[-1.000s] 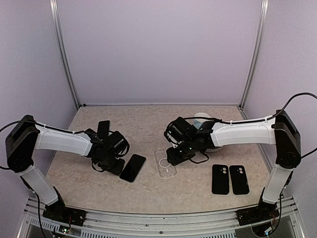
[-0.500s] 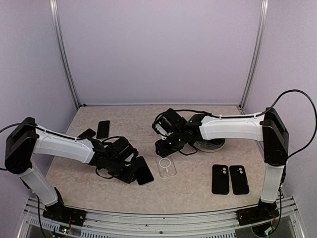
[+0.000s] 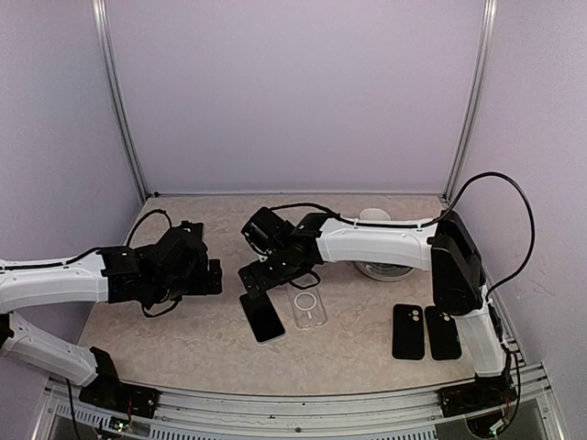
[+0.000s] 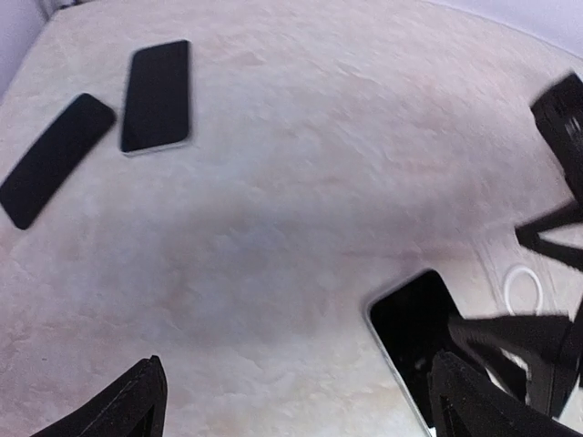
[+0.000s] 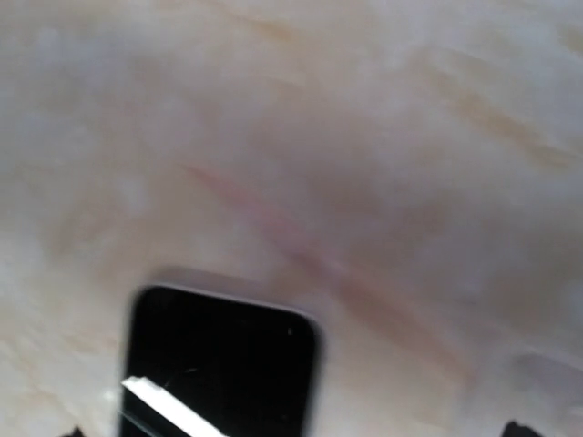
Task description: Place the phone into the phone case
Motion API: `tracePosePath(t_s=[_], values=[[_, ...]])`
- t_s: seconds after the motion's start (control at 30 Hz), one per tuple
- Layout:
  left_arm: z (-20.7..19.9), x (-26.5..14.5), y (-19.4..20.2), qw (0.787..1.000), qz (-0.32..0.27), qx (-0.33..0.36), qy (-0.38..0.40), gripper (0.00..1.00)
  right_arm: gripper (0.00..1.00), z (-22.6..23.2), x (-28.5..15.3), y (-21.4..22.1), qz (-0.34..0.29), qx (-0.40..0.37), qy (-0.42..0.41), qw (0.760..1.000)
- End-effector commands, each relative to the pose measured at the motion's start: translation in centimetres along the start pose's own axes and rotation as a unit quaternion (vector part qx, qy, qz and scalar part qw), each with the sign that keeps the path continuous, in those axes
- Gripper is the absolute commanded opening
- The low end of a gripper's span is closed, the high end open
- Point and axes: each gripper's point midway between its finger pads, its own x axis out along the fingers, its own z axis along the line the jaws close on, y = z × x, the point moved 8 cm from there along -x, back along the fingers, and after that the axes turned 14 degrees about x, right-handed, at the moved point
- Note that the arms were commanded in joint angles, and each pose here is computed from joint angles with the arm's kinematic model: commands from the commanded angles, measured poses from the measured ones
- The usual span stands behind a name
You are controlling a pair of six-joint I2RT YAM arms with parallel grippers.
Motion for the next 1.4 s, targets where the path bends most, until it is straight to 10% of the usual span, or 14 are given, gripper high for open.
tracePosePath(t_s=[0.0, 1.37], values=[[3.8, -0.6, -1.8, 0.990, -0.034, -0.042, -0.134, 0.99, 0.99, 1.3, 0.9, 0.9, 0.029, 0.042, 0.026, 0.998], [4.5, 1.2, -2.8, 0.998, -0.008, -0.005, -0.054, 0.99, 0.92, 1.6, 5.7, 8.4, 0.167, 0.004, 0.133, 0.977]])
